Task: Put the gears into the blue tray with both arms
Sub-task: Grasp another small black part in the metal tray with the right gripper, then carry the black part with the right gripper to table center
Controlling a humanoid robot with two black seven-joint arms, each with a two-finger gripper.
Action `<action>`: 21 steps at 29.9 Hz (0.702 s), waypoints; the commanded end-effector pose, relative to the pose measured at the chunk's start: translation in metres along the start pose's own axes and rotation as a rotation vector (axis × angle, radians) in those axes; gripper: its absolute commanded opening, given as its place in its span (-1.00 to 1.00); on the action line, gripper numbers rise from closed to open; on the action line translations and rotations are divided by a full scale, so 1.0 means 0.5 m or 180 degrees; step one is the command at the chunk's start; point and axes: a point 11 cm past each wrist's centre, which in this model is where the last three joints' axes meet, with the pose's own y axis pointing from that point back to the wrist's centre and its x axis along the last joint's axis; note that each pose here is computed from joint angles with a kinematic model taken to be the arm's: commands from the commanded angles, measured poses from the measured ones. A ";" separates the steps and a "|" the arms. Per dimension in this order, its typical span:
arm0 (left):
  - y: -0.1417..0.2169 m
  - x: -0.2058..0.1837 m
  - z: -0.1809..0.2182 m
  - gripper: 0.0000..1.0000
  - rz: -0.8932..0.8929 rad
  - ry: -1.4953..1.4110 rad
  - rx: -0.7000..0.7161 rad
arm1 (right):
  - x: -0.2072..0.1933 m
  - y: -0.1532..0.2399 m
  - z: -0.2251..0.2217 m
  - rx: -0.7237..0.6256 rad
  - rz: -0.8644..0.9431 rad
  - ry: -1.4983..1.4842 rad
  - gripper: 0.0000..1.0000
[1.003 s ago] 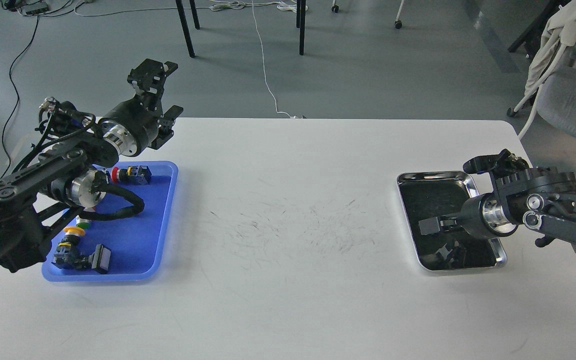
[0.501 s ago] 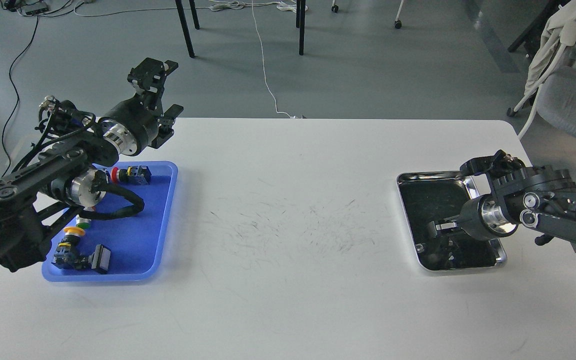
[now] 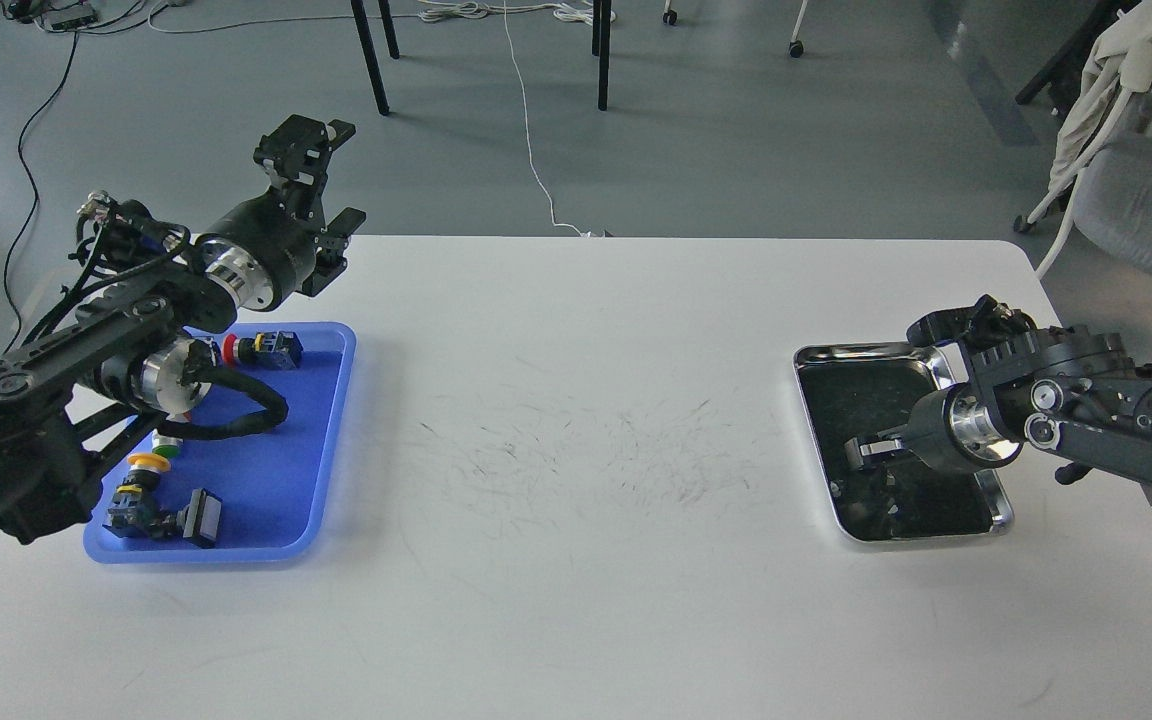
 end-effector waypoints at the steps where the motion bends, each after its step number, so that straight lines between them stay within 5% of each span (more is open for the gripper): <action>1: 0.000 0.000 0.000 0.96 0.0000 -0.0001 0.0005 | 0.003 0.004 -0.003 0.0018 -0.0023 0.0008 -0.85; 10: 0.000 0.001 0.000 0.96 0.0004 -0.0004 0.0000 | 0.014 0.013 -0.001 0.0024 0.0020 -0.0002 -0.96; 21: 0.000 0.001 0.000 0.96 -0.0003 -0.0047 0.0002 | 0.151 0.103 -0.079 0.0322 0.0472 -0.0042 -0.96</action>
